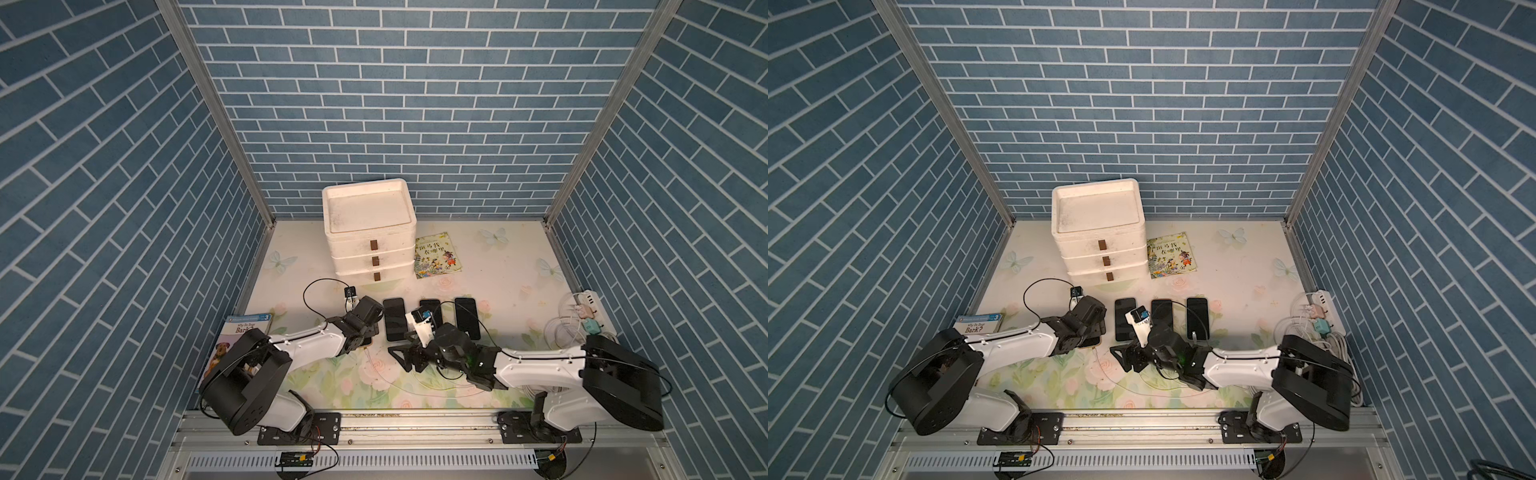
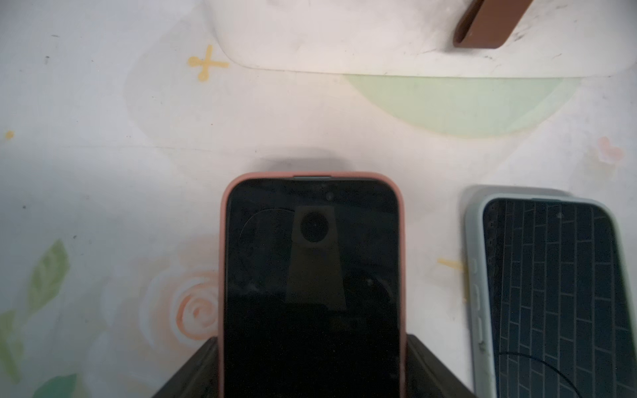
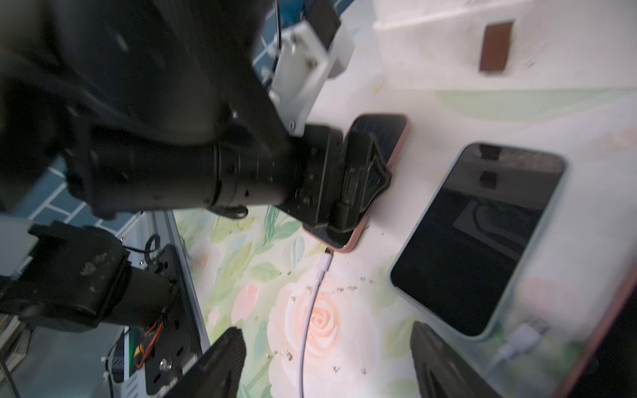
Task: Unplug the charging cable from the phone
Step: Place the phone at the center of the board.
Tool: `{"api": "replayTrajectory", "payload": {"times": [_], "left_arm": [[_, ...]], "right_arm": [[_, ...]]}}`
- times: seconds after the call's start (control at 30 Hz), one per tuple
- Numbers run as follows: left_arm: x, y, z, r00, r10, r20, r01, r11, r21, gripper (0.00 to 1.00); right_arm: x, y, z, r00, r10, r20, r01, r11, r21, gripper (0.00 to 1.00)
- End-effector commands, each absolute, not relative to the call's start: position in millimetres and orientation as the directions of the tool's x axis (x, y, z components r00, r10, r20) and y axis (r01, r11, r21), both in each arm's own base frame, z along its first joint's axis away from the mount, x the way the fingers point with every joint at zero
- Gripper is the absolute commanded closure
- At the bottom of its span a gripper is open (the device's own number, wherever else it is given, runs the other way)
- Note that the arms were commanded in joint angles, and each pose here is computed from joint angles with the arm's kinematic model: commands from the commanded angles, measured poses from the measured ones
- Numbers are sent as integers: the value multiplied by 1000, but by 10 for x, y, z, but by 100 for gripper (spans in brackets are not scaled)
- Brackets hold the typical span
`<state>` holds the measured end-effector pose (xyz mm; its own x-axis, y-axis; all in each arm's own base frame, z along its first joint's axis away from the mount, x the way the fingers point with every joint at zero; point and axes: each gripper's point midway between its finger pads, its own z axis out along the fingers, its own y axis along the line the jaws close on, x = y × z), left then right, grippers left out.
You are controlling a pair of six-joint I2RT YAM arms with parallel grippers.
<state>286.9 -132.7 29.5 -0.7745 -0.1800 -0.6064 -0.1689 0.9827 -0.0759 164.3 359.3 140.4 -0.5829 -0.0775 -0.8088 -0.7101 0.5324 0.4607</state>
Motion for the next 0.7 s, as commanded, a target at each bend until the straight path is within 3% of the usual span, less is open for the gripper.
{"api": "replayTrajectory", "payload": {"times": [0.0, 0.23, 0.67], "left_arm": [[2981, -1365, 387, -752, -178, -634, -160, 983, -87, 100], [2998, -1390, 329, -768, -153, -621, -144, 987, -65, 100], [2862, -1434, 62, -835, -133, -534, -124, 991, -53, 100]], "right_arm": [[1876, 3207, 1473, -574, 12, -819, -620, 646, 444, 18], [1984, 2837, 1621, -551, 69, -832, -570, 697, 435, 15], [1972, 2751, 1673, -548, 101, -830, -560, 693, 454, 14]]}}
